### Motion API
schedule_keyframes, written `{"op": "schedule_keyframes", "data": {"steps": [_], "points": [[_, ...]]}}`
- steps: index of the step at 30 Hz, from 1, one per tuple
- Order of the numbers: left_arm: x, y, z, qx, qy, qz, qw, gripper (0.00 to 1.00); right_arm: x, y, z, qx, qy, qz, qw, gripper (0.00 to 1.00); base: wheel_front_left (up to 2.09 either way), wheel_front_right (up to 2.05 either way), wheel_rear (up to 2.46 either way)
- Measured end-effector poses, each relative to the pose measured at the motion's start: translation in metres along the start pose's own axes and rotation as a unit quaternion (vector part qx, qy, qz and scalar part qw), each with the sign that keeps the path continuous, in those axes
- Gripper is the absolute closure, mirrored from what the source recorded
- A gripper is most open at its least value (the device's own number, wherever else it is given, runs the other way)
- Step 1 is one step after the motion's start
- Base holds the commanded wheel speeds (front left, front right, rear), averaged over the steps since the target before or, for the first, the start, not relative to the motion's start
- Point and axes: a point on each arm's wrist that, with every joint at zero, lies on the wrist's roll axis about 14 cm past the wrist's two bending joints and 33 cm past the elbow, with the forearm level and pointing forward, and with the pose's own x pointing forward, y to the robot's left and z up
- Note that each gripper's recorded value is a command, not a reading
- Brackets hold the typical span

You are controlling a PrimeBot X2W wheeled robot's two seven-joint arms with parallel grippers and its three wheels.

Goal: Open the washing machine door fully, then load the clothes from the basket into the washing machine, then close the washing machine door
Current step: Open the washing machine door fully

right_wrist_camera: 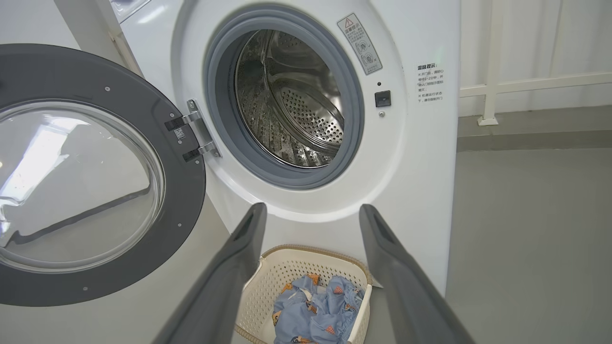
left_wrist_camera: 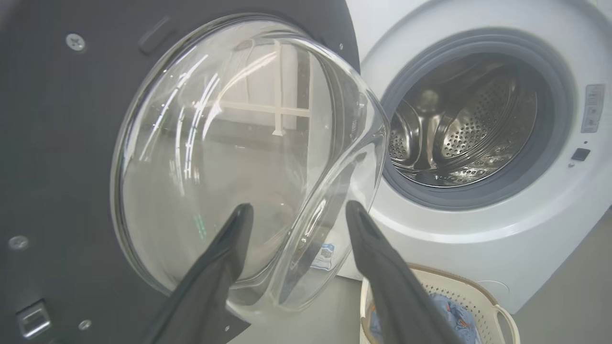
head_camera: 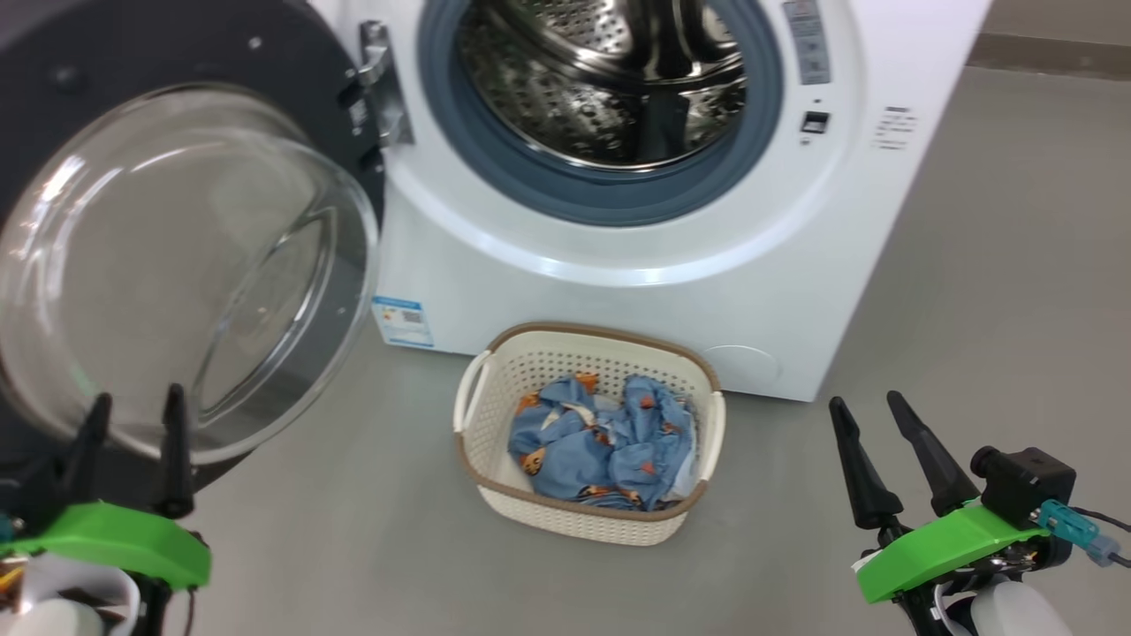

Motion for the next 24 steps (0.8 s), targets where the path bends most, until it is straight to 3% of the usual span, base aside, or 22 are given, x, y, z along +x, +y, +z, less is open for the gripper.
{"op": "schedule_keyframes", "data": {"steps": [14,24], "points": [[0.002,-0.084,-0.015,-0.038,0.009,-0.088,0.995,0.0,-0.036,-0.033,0.02,-0.019,-0.019,-0.05,0.998,0.0,0.0,0.0,0.0],[0.002,-0.122,-0.026,-0.057,0.018,-0.133,0.989,0.0,-0.064,-0.063,0.039,-0.037,-0.038,-0.094,0.994,0.0,0.0,0.0,0.0]]}}
